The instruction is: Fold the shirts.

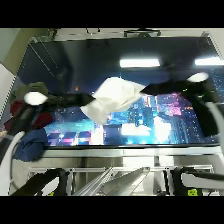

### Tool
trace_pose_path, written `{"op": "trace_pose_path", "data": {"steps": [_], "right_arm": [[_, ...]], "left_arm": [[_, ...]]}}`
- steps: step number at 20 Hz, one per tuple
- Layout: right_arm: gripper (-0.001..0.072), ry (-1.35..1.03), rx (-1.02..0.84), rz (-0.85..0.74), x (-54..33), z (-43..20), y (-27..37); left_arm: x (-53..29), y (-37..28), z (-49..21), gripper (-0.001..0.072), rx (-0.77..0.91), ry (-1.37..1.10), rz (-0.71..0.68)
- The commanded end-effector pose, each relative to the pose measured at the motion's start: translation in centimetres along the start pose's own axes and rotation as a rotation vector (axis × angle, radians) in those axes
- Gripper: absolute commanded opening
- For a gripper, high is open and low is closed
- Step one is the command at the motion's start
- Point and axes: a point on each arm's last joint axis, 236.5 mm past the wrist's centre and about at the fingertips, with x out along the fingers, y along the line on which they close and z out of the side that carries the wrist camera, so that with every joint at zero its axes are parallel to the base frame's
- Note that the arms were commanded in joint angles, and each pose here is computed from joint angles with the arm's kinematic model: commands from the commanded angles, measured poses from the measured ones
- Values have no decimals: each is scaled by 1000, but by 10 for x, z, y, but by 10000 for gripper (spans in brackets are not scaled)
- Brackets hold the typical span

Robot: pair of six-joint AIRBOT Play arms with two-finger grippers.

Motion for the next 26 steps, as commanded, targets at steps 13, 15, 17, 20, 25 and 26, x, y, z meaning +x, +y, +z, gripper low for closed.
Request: {"op": "trace_pose_path", "data": {"steps": [13, 15, 17, 20, 25, 26], "right_arm": [[16, -449, -612, -205, -173, 75, 207], [16, -349, -450, -168, -138, 78, 146], [16, -255, -285, -147, -99, 75, 75], [191, -130, -31, -127, -43, 54, -30], [312, -95, 194, -143, -32, 31, -116], [312, -87, 198, -134, -41, 28, -114]], "left_arm": [[-132, -132, 54, 24, 359, -180, -149], [-88, -86, 44, 24, 252, -59, -130], [-43, -36, 28, 25, 157, 60, -104], [10, 35, 7, 308, 43, 178, -67], [8, 102, 28, 716, -94, 254, -87], [0, 108, 29, 716, -128, 272, -100]]}}
